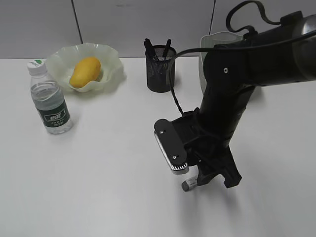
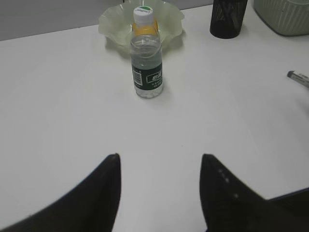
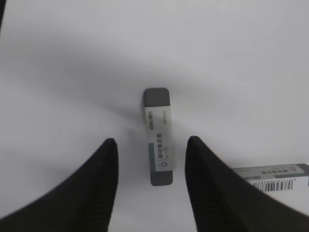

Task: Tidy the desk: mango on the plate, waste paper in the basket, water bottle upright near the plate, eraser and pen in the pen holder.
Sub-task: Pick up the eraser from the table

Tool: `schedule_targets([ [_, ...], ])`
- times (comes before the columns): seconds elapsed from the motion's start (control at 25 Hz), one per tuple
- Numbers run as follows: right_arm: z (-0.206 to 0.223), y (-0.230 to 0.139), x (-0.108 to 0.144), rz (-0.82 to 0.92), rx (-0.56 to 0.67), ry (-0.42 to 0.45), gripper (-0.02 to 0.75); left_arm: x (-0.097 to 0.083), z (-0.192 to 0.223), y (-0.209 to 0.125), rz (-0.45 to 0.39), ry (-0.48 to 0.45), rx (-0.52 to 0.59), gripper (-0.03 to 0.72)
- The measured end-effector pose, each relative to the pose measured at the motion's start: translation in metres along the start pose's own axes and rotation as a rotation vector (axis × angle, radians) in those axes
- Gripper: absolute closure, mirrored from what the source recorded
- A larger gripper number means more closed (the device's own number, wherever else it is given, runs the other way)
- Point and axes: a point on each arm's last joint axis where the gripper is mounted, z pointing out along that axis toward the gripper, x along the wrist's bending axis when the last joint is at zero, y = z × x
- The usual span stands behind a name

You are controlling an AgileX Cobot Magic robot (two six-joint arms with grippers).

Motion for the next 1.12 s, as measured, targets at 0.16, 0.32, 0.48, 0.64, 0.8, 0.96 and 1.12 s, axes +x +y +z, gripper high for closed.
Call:
schedule_targets([
  [0.16, 0.002, -0.001, 0.000, 0.009, 0.005, 0.004, 0.367, 0.000, 0.003, -0.001, -0.003, 0.001, -0.003, 0.309],
  [0.32, 0.003, 0.000, 0.000, 0.019, 0.005, 0.002, 0.374, 0.002, 0.003, -0.001, -0.018, 0.015, -0.005, 0.315],
  [0.48, 0.003, 0.000, -0.003, 0.020, 0.001, -0.020, 0.374, 0.009, 0.003, -0.002, -0.116, 0.098, -0.001, 0.316],
  [0.64, 0.007, -0.001, -0.003, 0.024, 0.003, -0.013, 0.374, 0.011, 0.004, -0.003, -0.138, 0.113, 0.001, 0.316],
  [0.8, 0.019, -0.002, -0.002, 0.030, 0.015, 0.029, 0.374, 0.011, 0.003, -0.003, -0.139, 0.115, 0.001, 0.320],
  [0.96, 0.020, -0.003, -0.002, 0.022, 0.023, 0.024, 0.374, 0.011, 0.003, -0.003, -0.140, 0.115, 0.001, 0.323],
  [1.12, 0.020, -0.003, -0.003, 0.017, 0.029, 0.012, 0.374, 0.011, 0.003, -0.003, -0.140, 0.115, 0.000, 0.326],
])
